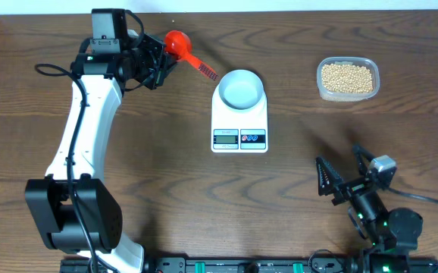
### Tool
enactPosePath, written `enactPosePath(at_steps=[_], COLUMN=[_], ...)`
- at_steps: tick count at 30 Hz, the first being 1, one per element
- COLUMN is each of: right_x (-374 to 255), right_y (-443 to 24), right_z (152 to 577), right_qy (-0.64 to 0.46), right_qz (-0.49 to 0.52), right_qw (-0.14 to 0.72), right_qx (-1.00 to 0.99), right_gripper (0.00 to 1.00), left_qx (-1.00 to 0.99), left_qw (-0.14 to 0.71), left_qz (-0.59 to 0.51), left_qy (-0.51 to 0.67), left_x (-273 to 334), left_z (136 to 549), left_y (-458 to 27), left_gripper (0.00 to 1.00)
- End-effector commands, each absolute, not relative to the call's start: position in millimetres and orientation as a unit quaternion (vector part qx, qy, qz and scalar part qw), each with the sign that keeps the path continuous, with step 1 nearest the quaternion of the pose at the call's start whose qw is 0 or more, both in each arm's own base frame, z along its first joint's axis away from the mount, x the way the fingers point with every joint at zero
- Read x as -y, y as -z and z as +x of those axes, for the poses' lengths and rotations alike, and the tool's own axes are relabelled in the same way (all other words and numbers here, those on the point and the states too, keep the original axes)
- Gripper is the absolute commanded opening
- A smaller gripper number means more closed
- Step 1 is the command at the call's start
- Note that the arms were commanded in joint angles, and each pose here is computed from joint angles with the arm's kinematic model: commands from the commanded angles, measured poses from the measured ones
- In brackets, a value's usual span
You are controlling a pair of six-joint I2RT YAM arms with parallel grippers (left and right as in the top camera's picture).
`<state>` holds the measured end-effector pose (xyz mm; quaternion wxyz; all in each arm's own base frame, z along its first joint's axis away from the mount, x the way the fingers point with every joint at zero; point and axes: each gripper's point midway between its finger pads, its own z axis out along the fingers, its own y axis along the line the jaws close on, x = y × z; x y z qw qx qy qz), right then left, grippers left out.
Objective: Scoop item into bowl and weigh 50g on scale
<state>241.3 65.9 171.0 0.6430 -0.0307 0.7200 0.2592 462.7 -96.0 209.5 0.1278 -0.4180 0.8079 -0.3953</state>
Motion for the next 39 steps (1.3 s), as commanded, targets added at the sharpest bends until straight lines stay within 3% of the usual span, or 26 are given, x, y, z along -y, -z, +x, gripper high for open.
enactPosePath(at_steps=[1, 7, 14, 24, 37, 39], right_x=[-78.8, -93.8, -126.8, -156.9, -181.1, -181.1], right_y=[-202.8, -250.7, -291.6, -291.7, -298.5, -296.3], right_z=[242.9, 266.0, 311.8, 369.3, 372.5, 372.1], right_qy=[-0.297, -0.339, -0.462, -0.519, -0.526, -0.531], right_qz=[-0.049, -0.079, -0.131, -0.12, -0.145, -0.134], right_qw=[0.631, 0.596, 0.487, 0.409, 0.415, 0.405], right_qx=[-0.715, -0.724, -0.73, -0.741, -0.728, -0.732], right_gripper=[0.99, 0.99, 0.99, 0.99, 0.99, 0.9], left_qx=[-0.804, -0.79, -0.779, -0.77, -0.766, -0.768], left_qw=[0.129, 0.1, 0.066, 0.091, 0.079, 0.077], left_qz=[-0.411, -0.436, -0.444, -0.474, -0.493, -0.491], left_qy=[0.41, 0.418, 0.438, 0.418, 0.404, 0.404], left_x=[106.4, 123.9, 166.6, 196.4, 241.8, 244.5], left_z=[459.8, 455.4, 448.2, 448.8, 429.2, 427.5], left_y=[-225.1, -225.1, -231.0, -228.6, -223.4, -223.4], left_gripper=[0.07, 0.07, 0.07, 0.07, 0.07, 0.07])
